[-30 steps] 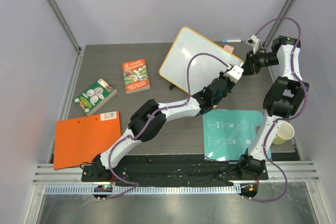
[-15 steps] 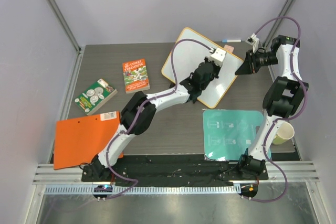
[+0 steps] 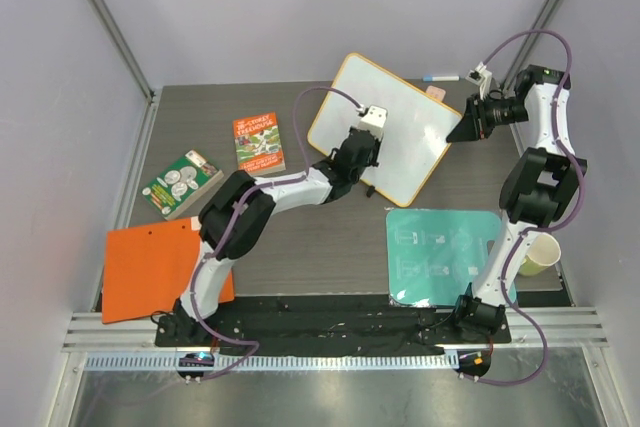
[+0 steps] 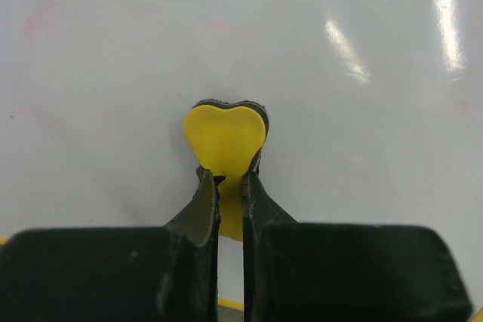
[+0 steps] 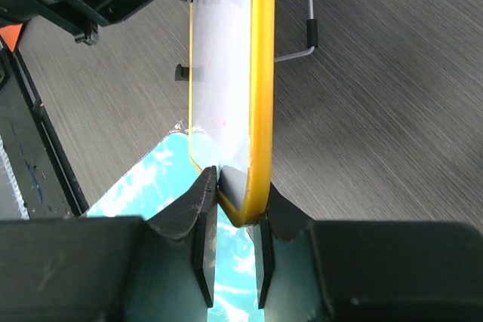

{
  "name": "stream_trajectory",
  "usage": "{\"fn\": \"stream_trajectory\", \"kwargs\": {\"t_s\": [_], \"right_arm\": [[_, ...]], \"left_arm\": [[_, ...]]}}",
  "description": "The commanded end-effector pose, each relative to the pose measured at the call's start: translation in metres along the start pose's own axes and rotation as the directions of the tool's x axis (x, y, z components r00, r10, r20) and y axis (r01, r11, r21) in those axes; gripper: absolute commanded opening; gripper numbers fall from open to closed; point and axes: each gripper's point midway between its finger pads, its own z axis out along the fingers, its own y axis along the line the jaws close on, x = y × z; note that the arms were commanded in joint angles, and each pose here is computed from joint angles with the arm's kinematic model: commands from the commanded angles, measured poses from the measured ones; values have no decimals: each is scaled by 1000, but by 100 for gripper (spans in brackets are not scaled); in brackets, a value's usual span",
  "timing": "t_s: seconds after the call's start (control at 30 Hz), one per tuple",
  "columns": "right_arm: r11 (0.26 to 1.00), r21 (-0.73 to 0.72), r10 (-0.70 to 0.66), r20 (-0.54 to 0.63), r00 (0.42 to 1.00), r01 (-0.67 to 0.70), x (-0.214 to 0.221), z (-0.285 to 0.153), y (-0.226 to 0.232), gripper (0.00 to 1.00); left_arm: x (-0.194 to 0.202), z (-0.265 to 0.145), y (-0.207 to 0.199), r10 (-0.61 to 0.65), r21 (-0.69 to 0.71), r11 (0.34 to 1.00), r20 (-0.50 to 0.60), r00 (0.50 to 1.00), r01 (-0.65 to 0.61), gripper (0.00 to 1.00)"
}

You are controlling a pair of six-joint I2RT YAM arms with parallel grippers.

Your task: Erase the whiteboard

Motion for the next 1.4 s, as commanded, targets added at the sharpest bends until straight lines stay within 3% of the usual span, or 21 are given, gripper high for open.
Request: {"fn": "stream_trajectory", "kwargs": {"t_s": [0.0,0.23,0.47,0.63,0.87,1.37], "right_arm": [[980,43,-195,-31,980,196,-18,-22,23,1],[980,38,-192,-30,981,194,-17,-21,24,1],[982,34,-186,-31,982,187,-15,-19,22,1],[982,35,-185,-29,982,186,-16,-20,22,1],[982,38,-185,-31,982,186,-16,-20,22,1],[981,47,-185,-35,982,187,-18,-22,21,1]], "left_arm": [[70,-24,-21,45,39,999,-212,976,-38,0],[85,-42,-80,44,133,991,-239,970,-12,0],[83,-42,-88,-3,131,991,-194,981,28,0],[68,-29,-61,4,25,1000,-148,989,0,0],[53,-13,0,-68,-91,994,-114,991,58,0],[31,-3,103,-98,-307,949,-79,992,69,0]]}}
